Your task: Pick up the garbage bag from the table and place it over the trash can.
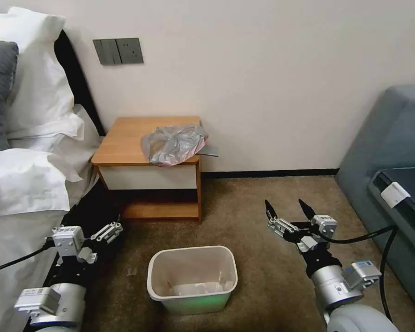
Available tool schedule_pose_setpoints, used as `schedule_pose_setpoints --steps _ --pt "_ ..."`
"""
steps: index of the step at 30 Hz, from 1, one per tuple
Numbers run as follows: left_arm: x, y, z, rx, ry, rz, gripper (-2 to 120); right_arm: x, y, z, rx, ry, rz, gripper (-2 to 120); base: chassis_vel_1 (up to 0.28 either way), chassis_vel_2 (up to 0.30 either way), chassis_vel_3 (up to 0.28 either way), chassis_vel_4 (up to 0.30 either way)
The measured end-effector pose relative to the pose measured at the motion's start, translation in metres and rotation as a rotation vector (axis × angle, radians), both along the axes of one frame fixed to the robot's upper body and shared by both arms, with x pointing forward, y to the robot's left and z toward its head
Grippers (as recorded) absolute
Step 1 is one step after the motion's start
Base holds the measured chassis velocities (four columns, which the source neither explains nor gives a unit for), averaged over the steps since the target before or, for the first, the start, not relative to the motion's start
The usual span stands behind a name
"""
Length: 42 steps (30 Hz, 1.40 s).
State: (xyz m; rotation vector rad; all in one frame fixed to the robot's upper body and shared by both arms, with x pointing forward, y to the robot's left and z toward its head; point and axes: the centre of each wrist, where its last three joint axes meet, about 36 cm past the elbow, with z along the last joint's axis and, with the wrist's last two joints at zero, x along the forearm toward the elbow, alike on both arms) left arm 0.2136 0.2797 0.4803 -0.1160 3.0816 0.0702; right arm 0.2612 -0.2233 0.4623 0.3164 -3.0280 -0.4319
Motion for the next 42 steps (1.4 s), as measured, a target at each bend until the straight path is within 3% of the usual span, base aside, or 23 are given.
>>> schedule_pose_setpoints --steps 15,25,34,42 --pt "-0.003 0.000 0.008 0.030 -0.026 -0.007 100 0.062 0.002 -0.016 0.324 0.084 0.126 100 0.000 0.000 0.000 0.000" --pt "-0.004 0.002 0.010 0.038 -0.040 -0.002 100 0.073 0.002 -0.017 0.376 0.105 0.148 100 0.000 0.000 0.000 0.000" --pt "-0.004 0.003 0.012 0.040 -0.050 -0.002 100 0.118 0.032 -0.003 0.447 0.105 0.235 100 0.000 0.000 0.000 0.000" --pt "-0.004 0.004 0.012 0.033 -0.065 0.002 100 0.147 0.048 -0.002 0.643 0.190 0.274 100 0.000 0.000 0.000 0.000"
